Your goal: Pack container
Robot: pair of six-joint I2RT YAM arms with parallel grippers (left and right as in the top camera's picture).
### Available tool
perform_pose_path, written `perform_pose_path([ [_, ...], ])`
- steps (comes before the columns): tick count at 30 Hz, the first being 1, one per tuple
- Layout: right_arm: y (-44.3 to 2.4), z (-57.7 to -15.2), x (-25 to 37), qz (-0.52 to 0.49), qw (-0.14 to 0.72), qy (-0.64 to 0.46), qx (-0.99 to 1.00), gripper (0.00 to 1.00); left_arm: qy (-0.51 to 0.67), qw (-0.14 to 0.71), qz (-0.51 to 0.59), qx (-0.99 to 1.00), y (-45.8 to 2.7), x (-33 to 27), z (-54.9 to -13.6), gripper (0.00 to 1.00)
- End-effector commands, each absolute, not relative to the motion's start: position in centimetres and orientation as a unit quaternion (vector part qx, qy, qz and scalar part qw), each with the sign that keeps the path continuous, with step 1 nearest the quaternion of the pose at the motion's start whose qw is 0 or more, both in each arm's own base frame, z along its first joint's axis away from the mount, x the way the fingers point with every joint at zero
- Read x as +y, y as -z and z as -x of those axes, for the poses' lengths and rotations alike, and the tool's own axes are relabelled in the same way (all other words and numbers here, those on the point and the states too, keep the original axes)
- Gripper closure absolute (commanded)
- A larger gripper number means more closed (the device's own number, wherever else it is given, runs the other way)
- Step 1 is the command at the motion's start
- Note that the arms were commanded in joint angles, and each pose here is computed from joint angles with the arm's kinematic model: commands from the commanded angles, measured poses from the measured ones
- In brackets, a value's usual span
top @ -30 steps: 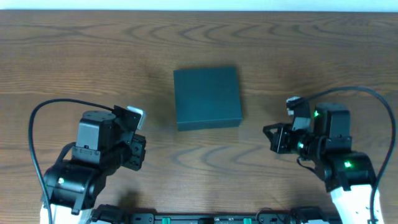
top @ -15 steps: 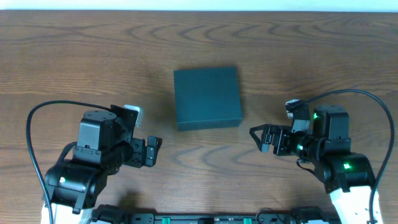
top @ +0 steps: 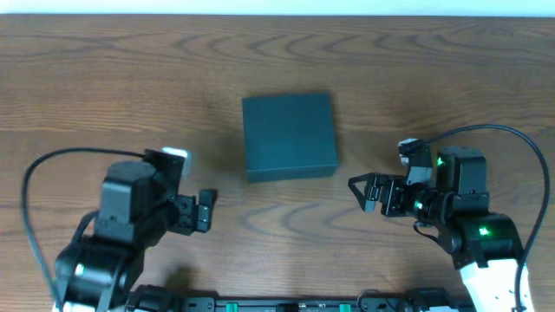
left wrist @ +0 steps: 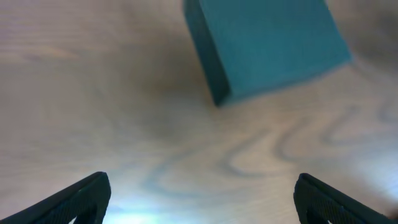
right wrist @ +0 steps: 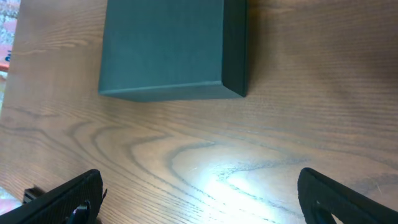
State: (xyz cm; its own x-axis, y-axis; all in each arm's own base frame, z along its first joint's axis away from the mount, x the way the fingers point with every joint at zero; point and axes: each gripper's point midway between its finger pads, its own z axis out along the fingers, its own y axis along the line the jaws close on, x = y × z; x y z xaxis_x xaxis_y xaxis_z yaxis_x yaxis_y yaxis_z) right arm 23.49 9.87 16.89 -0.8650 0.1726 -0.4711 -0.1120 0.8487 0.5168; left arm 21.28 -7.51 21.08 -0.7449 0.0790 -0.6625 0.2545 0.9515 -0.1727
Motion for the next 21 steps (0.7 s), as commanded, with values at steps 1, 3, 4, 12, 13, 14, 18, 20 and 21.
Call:
perform_pose_path([
  [1, -16.7, -23.3, 10.1, -0.012, 0.256, -0.275, 0.927, 0.01, 0.054, 0.398, -0.051, 0.914, -21.2, -4.0, -21.7, 0.05],
  [3, -16.7, -23.3, 10.1, -0.012, 0.256, -0.275, 0.927, 0.01, 0.041, 0.423, -0.026, 0.905, -20.6, -2.7, -21.8, 0.05],
  [4, -16.7, -23.3, 10.1, -0.012, 0.256, -0.275, 0.927, 0.01, 0.036, 0.435, -0.012, 0.900, -19.9, -2.0, -21.8, 0.05],
  [12, -16.7, -23.3, 10.1, -0.012, 0.256, -0.275, 0.927, 0.01, 0.008, 0.483, 0.046, 0.874, -13.2, 0.8, -21.4, 0.04],
  [13, -16.7, -23.3, 10.1, -0.012, 0.256, -0.275, 0.927, 0.01, 0.005, 0.487, 0.051, 0.872, -12.4, 1.0, -21.3, 0.05],
  [14, -16.7, -23.3, 10.1, -0.012, 0.256, -0.275, 0.927, 0.01, 0.004, 0.487, 0.054, 0.872, -11.8, 1.2, -21.2, 0.05],
  [18, -16.7, -23.3, 10.1, -0.012, 0.256, -0.275, 0.927, 0.01, -0.007, 0.490, 0.063, 0.869, -10.2, 1.7, -20.8, 0.05],
  [20, -16.7, -23.3, 10.1, -0.012, 0.256, -0.275, 0.927, 0.01, -0.008, 0.491, 0.065, 0.868, -9.4, 1.8, -20.7, 0.05],
  [21, -16.7, -23.3, 10.1, -0.012, 0.256, -0.275, 0.927, 0.01, -0.008, 0.493, 0.065, 0.868, -9.1, 1.8, -20.7, 0.05],
])
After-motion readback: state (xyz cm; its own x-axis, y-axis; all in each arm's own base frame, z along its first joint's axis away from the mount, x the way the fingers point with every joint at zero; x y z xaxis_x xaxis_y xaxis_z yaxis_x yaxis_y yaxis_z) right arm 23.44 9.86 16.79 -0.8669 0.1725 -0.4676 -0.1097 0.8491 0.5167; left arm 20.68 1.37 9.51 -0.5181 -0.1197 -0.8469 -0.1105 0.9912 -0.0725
